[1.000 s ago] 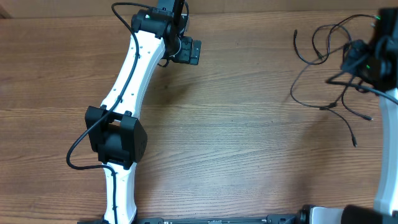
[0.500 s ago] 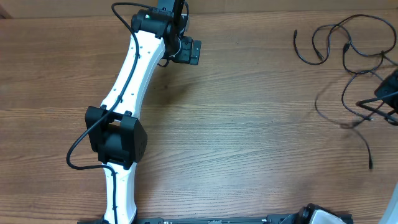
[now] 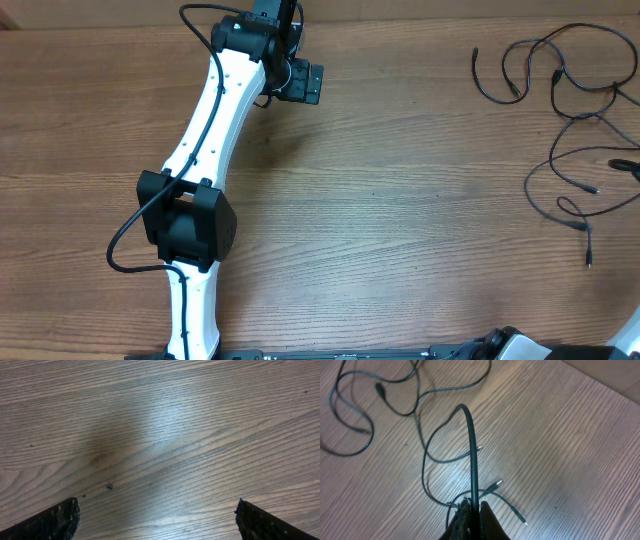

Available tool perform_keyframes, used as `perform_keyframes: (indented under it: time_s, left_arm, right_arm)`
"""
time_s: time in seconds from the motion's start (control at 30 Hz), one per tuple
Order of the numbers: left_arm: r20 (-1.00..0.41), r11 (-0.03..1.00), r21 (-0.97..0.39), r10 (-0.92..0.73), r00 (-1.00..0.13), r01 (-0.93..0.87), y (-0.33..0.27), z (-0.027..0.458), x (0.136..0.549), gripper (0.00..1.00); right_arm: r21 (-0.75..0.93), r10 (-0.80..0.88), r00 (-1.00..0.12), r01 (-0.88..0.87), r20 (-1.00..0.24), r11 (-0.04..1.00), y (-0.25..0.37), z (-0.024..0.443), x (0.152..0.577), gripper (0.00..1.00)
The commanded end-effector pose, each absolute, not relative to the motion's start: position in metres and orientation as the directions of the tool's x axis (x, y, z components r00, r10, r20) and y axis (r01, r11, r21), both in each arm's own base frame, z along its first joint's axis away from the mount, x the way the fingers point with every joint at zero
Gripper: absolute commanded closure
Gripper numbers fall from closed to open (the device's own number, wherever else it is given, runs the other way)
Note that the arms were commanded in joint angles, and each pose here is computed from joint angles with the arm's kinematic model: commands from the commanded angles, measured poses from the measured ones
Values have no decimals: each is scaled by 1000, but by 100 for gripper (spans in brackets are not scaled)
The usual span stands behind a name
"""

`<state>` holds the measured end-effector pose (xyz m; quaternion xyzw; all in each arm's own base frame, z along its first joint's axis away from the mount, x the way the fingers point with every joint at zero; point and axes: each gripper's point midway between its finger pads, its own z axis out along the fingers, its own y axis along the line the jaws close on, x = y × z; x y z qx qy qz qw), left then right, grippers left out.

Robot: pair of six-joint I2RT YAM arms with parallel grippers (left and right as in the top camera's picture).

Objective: Untangle cables
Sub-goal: 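Lower the cable onto the pile at the right edge and release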

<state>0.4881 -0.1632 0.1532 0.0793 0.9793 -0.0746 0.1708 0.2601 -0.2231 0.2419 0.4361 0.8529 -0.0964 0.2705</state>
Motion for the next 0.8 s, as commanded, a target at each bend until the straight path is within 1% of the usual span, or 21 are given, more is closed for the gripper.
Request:
perform_keyframes:
  time_s: [0.0,0.43,0.63,0.77]
  left_arm:
    - [-346,976,-120,130,-929,182,-165,152,488,0]
    - [-345,976,-120,130,-929,182,-165,152,488,0]
    - [-345,976,-120,130,-929,182,-165,152,488,0]
    - [-345,976,-120,130,-929,182,-165,152,488,0]
  right_arm:
    - [75,706,-465,806,-534,587,-234,230,260,96]
    - [69,764,-412,858,-497,508,-280,194,263,96]
    - [74,773,-371,879,-515,471,-303,187,261,96]
    - [86,770,-321,896,-552,435,-328,186,258,96]
